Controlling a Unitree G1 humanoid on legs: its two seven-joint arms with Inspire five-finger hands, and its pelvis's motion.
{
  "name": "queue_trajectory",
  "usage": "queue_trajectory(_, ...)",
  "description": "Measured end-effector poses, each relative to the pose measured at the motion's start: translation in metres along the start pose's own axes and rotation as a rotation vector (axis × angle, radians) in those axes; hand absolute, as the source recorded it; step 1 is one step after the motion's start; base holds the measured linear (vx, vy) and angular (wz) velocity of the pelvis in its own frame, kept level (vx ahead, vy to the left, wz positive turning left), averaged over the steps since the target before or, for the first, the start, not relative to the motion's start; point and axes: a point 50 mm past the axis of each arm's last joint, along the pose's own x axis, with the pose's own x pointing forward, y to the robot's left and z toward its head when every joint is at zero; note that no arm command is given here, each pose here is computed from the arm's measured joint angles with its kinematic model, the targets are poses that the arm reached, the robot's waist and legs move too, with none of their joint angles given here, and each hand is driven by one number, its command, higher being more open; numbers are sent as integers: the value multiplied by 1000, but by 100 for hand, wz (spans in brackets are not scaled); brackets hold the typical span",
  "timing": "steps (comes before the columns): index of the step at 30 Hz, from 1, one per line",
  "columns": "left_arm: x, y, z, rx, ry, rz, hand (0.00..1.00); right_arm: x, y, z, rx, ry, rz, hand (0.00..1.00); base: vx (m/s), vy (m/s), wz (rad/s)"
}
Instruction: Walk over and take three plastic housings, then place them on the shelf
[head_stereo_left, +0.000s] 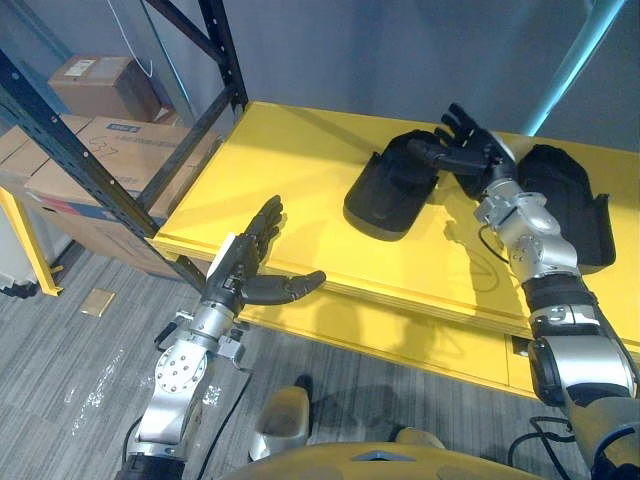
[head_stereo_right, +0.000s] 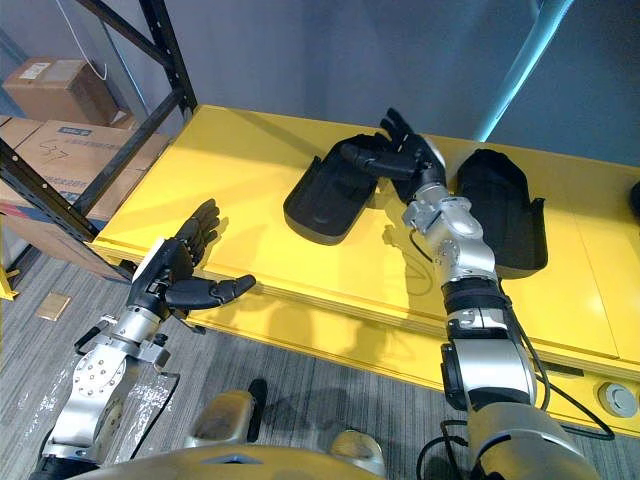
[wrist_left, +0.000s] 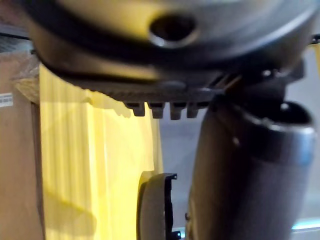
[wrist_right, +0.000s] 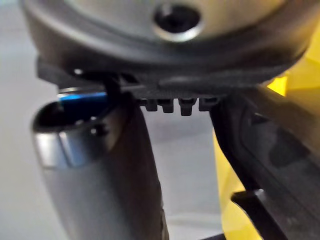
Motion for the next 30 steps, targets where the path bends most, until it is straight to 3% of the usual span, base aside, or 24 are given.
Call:
queue_trajectory(4, 3, 1, 4, 2, -22, 22, 100, -14, 2, 28, -36, -198, -12, 100, -6, 4, -11)
queue_trajectory(10, 7, 17, 10, 2, -38, 140, 100, -84, 34, 48, -62, -499, 120, 100, 10, 17, -26)
queue_trajectory(17, 7, 24, 4, -141, 6, 234, 100, -154, 26, -3, 50, -368, -13, 100, 11, 14, -36)
queue_trajectory(21, 4, 22, 4, -195, 11, 261, 100, -175, 33, -5, 51, -331, 24, 100, 36, 11, -22)
queue_trajectory(30, 3, 24, 3, -202, 21, 287, 100, -190, 44, 9, 97, -404, 119, 100, 13, 12, -8)
